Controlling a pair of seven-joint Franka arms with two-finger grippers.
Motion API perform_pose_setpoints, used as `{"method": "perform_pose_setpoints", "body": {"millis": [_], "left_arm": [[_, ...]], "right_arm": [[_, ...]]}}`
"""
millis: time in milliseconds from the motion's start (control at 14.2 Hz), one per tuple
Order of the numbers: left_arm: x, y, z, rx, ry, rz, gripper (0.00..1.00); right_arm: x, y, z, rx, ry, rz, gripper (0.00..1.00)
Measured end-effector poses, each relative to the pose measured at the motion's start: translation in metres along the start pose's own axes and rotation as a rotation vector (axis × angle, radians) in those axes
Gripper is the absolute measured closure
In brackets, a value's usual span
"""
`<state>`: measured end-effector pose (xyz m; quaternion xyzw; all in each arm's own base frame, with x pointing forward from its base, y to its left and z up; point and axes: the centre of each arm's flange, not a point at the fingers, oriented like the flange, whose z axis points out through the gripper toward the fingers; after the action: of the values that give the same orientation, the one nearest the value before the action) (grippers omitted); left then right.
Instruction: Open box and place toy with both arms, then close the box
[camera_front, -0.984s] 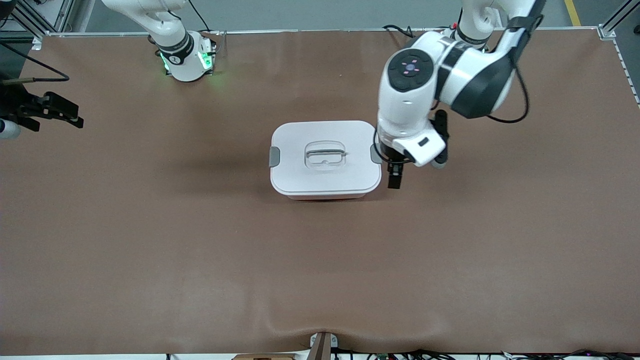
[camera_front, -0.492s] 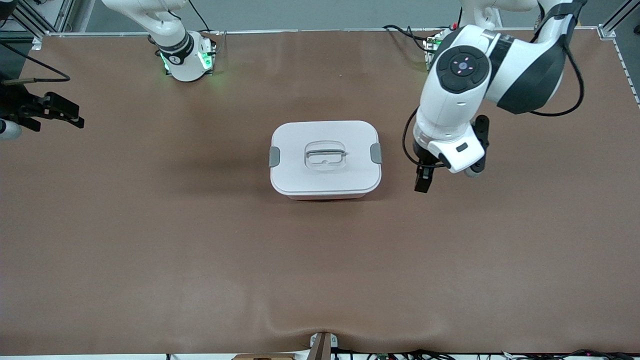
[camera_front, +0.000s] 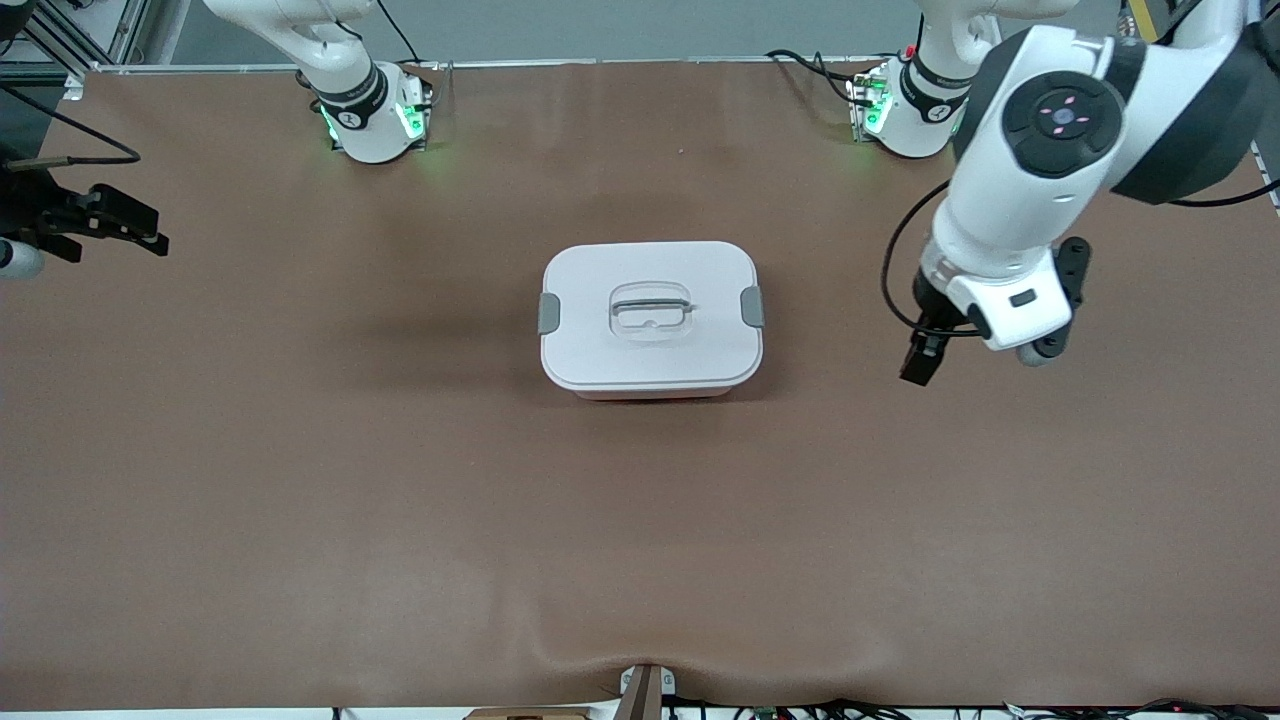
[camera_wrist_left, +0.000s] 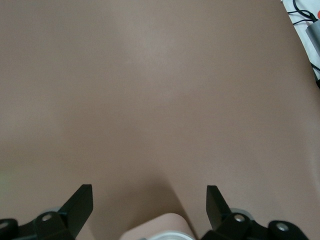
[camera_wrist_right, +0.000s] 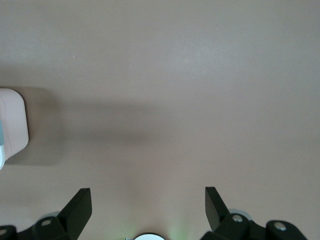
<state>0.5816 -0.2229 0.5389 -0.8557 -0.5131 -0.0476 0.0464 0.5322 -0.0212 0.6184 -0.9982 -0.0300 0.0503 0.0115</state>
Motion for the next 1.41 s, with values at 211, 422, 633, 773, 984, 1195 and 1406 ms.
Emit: {"method": "perform_pose_setpoints", "body": {"millis": [211,422,633,773,984,1195,1406], "left_arm": [[0.029,-0.006,0.002,0.008,-0.001,0.074,0.0],[0.073,-0.015,0.0,0.003,0.0,0.155,0.0],[0.114,-0.027,-0.006,-0.012,0.002,0.242,0.0],[0.136,-0.035,-0.005,-0.014,-0.007,0.288,0.0],[0.162,-0.049,-0.008,-0.018,-0.029,0.377,0.0],[0.162,-0.07,-0.034,-0.043,-0.086,0.446,0.0],[0.186,-0.105,-0.068,-0.134,-0.129,0.525,0.0]], "right_arm": [[-0.003,0.001,0.005,0.004,-0.033,0.003,0.0],[-0.003,0.002,0.006,0.004,-0.036,0.004,0.0],[-0.003,0.002,0.006,0.004,-0.037,0.004,0.0],[-0.003,0.002,0.006,0.004,-0.037,0.004,0.0],[-0.003,0.002,0.006,0.004,-0.038,0.004,0.0],[-0.003,0.002,0.007,0.004,-0.038,0.004,0.0],[-0.003,0.002,0.007,0.005,-0.038,0.005,0.0]]}}
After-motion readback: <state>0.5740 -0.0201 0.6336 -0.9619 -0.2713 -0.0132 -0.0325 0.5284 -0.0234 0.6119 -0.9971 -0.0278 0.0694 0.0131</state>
